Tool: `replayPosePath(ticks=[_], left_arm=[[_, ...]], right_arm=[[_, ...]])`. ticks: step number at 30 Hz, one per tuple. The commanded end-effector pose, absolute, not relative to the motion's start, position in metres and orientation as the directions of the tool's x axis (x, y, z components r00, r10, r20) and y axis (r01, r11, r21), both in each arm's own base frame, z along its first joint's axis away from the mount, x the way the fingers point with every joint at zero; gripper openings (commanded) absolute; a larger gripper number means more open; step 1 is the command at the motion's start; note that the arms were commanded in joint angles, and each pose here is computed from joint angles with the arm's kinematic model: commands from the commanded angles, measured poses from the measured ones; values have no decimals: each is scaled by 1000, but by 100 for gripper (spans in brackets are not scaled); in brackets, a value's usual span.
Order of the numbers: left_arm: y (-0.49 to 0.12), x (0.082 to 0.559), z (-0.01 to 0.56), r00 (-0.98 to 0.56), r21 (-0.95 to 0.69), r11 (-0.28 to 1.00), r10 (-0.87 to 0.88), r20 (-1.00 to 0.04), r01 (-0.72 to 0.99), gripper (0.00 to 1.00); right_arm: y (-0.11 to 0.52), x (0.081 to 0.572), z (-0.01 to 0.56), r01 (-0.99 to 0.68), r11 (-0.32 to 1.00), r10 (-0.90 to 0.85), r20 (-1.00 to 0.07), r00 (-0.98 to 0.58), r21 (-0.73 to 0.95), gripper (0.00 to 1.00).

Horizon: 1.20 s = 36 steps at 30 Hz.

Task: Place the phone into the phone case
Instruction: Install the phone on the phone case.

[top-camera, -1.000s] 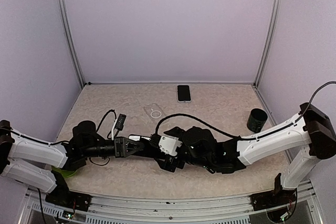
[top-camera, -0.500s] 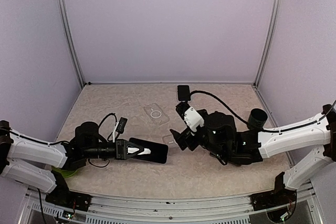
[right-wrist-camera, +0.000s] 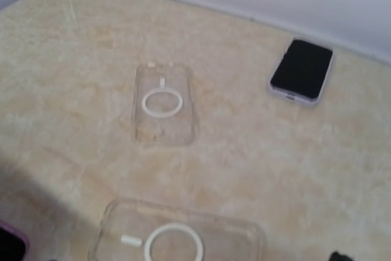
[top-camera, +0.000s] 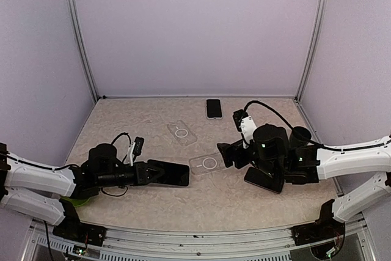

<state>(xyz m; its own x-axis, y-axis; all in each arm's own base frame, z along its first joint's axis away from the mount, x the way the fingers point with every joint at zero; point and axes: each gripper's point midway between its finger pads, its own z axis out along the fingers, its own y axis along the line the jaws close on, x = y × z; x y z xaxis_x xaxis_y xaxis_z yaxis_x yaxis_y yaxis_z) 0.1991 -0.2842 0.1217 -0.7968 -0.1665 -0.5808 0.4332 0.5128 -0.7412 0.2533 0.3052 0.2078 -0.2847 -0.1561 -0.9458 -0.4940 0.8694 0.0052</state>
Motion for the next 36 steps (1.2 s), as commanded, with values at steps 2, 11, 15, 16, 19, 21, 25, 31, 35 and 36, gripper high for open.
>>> replayPosePath(ticks=[2, 11, 15, 16, 19, 21, 25, 31, 35, 36], left_arm=[[-287, 211, 155, -745, -751, 487, -264, -613, 446, 0], [-285, 225, 175, -701, -765, 499, -367, -611, 406, 0], [-287, 228, 178, -693, -774, 491, -389, -606, 401, 0], [-288, 230, 177, -694, -776, 490, -394, -603, 396, 0], [-293, 234, 174, -698, -789, 483, -411, -587, 380, 0], [-298, 238, 177, -698, -803, 463, -429, -573, 374, 0], [-313, 246, 174, -715, -814, 457, -426, -554, 358, 0], [-332, 259, 166, -729, -827, 456, -434, -529, 329, 0], [-345, 267, 162, -739, -843, 433, -444, -507, 318, 0], [-348, 269, 157, -746, -846, 434, -442, -498, 308, 0]], right_arm=[[295, 259, 198, -447, 888, -99, -906, -411, 106, 93], [279, 283, 174, -334, 921, -24, -824, -566, 203, 93], [273, 294, 158, -298, 921, 13, -784, -620, 250, 93], [272, 296, 156, -295, 920, 17, -780, -625, 257, 93], [274, 300, 148, -299, 913, 24, -768, -640, 277, 95], [273, 306, 143, -288, 913, 33, -756, -654, 289, 97], [276, 314, 132, -287, 899, 45, -724, -689, 329, 100], [283, 321, 124, -314, 874, 39, -697, -716, 371, 100], [286, 321, 118, -341, 864, 7, -686, -727, 370, 100], [286, 321, 116, -345, 861, 3, -683, -731, 374, 100]])
